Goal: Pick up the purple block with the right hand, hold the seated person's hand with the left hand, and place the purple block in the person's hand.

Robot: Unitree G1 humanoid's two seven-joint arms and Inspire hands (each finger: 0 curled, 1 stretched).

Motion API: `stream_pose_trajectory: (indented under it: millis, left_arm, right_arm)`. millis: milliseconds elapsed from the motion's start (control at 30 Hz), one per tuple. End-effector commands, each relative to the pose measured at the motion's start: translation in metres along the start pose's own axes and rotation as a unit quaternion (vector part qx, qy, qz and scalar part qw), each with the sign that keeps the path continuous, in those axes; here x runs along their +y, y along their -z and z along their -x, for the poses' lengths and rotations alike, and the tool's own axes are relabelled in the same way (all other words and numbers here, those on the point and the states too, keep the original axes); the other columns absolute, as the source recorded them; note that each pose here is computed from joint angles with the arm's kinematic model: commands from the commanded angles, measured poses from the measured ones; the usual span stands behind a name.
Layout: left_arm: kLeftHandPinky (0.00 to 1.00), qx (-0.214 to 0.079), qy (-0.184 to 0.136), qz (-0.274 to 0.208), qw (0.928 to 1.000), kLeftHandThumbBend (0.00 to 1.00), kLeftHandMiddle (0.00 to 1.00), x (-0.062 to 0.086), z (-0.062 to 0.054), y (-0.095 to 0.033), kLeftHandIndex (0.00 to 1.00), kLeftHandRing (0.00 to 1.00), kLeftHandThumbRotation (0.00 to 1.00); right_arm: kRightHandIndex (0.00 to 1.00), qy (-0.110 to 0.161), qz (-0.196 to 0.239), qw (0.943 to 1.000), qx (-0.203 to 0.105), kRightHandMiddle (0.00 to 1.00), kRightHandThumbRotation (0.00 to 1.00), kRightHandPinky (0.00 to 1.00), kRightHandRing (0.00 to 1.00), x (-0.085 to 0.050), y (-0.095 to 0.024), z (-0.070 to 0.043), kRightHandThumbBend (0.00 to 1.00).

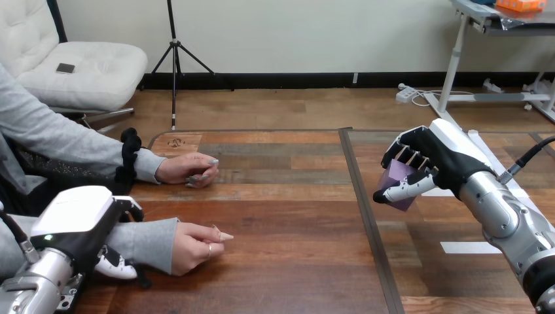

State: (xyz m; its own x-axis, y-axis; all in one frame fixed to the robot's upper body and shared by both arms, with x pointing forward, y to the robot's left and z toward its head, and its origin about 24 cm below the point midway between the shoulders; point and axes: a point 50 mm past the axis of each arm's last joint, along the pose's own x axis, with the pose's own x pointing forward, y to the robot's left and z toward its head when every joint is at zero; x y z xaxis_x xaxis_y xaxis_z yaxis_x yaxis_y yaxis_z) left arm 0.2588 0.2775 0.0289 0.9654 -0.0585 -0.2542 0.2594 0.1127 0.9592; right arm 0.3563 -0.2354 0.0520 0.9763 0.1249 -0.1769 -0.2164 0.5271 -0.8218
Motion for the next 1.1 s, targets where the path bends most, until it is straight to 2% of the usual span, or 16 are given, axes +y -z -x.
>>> stream_pose_trajectory:
  millis: [0,233,333,600,1067]
  left_arm:
    - [0.49,-0.003,-0.018,-0.004,0.9998,0.93,0.63,0.0098,-0.0071,-0.0023,0.65,0.59,0.01]
    - [0.33,-0.009,-0.030,0.012,0.9994,0.87,0.47,0.0087,-0.0077,-0.0063,0.49,0.41,0.00]
    - [0.31,-0.010,-0.033,0.025,0.9991,0.87,0.45,0.0075,-0.0078,-0.0063,0.47,0.38,0.00]
    - [0.26,-0.017,-0.034,0.037,0.9986,0.85,0.41,0.0062,-0.0074,-0.0068,0.44,0.34,0.00]
    - [0.25,-0.019,-0.027,0.053,0.9981,0.81,0.40,0.0051,-0.0073,-0.0074,0.42,0.32,0.00]
  right_arm:
    - [0.47,0.037,-0.009,0.9991,-0.016,0.47,0.00,0.41,0.45,-0.0208,-0.0076,-0.0035,0.77]
    - [0.47,0.038,-0.008,0.9991,-0.017,0.47,0.00,0.40,0.44,-0.0207,-0.0073,-0.0031,0.77]
    - [0.47,0.038,-0.009,0.9991,-0.018,0.47,0.00,0.40,0.44,-0.0207,-0.0072,-0.0030,0.77]
    - [0.47,0.040,-0.012,0.9990,-0.018,0.47,0.00,0.40,0.44,-0.0207,-0.0068,-0.0027,0.77]
    - [0.47,0.041,-0.011,0.9990,-0.016,0.47,0.00,0.40,0.44,-0.0208,-0.0068,-0.0028,0.77]
